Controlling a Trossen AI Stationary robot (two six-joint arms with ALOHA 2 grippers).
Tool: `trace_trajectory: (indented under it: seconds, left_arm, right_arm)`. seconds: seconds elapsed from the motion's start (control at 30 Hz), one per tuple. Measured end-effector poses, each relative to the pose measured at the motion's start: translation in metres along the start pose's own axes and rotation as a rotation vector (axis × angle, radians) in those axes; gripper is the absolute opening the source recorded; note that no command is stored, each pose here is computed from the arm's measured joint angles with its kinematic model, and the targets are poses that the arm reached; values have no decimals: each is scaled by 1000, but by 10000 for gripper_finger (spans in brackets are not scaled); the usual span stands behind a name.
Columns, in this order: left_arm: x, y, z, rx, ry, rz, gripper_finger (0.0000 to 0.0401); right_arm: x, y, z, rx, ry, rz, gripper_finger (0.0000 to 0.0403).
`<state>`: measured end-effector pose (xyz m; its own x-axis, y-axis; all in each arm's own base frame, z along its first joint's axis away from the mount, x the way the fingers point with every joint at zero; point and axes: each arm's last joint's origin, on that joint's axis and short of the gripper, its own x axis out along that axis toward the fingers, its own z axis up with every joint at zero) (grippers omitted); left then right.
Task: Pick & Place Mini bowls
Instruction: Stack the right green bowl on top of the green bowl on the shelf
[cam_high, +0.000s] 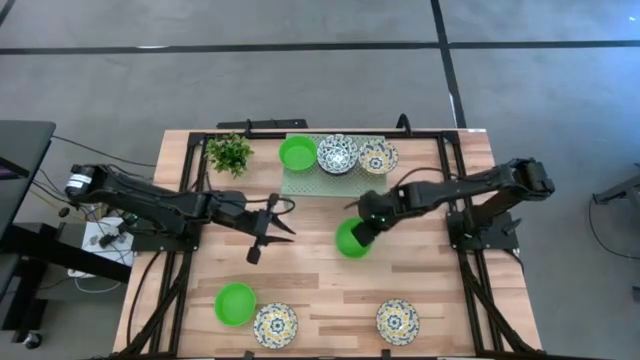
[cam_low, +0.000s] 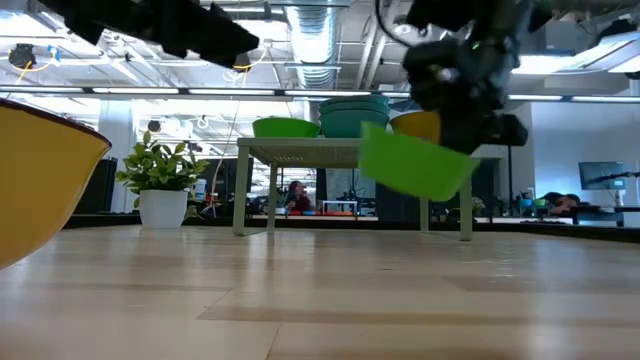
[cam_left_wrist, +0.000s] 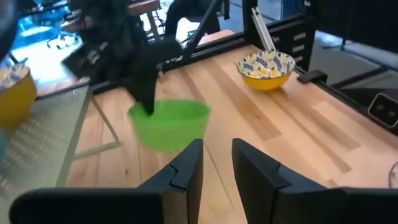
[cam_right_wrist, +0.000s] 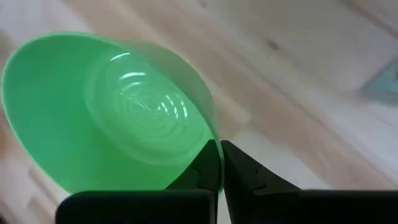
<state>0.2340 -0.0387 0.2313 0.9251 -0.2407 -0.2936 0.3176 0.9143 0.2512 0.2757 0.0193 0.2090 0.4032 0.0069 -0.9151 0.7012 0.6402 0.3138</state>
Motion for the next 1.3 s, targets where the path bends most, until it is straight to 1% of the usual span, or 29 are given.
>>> trace_trajectory:
  seconds: [0.1,0.17,0.2,0.33,0.43,0.5,0.57,0.7,0.8,0.9,1.07,1.23,1.3]
  left_arm:
    - [11,-2,4,65,10,-20,99]
    - [23,-6,2,130,40,-46,113]
    - [30,-8,1,166,58,-54,122]
    - [58,-11,-3,274,153,-2,159]
    - [77,-12,-6,326,193,-12,179]
    - [89,-12,-9,364,215,-28,184]
    - [98,-14,-13,391,245,-48,185]
    - [114,-17,-22,458,288,-88,174]
    - [123,-19,-23,507,289,-101,167]
    - [130,-19,-22,515,283,-99,163]
    - [130,-19,-31,512,336,-122,161]
    - [130,-20,-31,514,344,-131,160]
    - [130,-20,-31,532,345,-135,155]
  right_arm:
    - [10,-5,5,51,22,-29,2]
    - [19,-6,6,110,53,-45,2]
    - [25,-7,6,121,78,-55,2]
    - [43,-4,4,125,152,-36,2]
    - [52,-3,2,126,196,-42,2]
    - [54,-4,3,136,215,-50,2]
    - [56,-3,6,142,230,-47,3]
    - [53,1,12,127,214,-41,4]
    - [48,8,18,103,189,-17,2]
    - [47,12,23,102,180,-7,2]
    - [43,20,30,84,173,18,2]
    - [35,30,37,73,153,58,2]
    - [30,34,40,71,153,81,2]
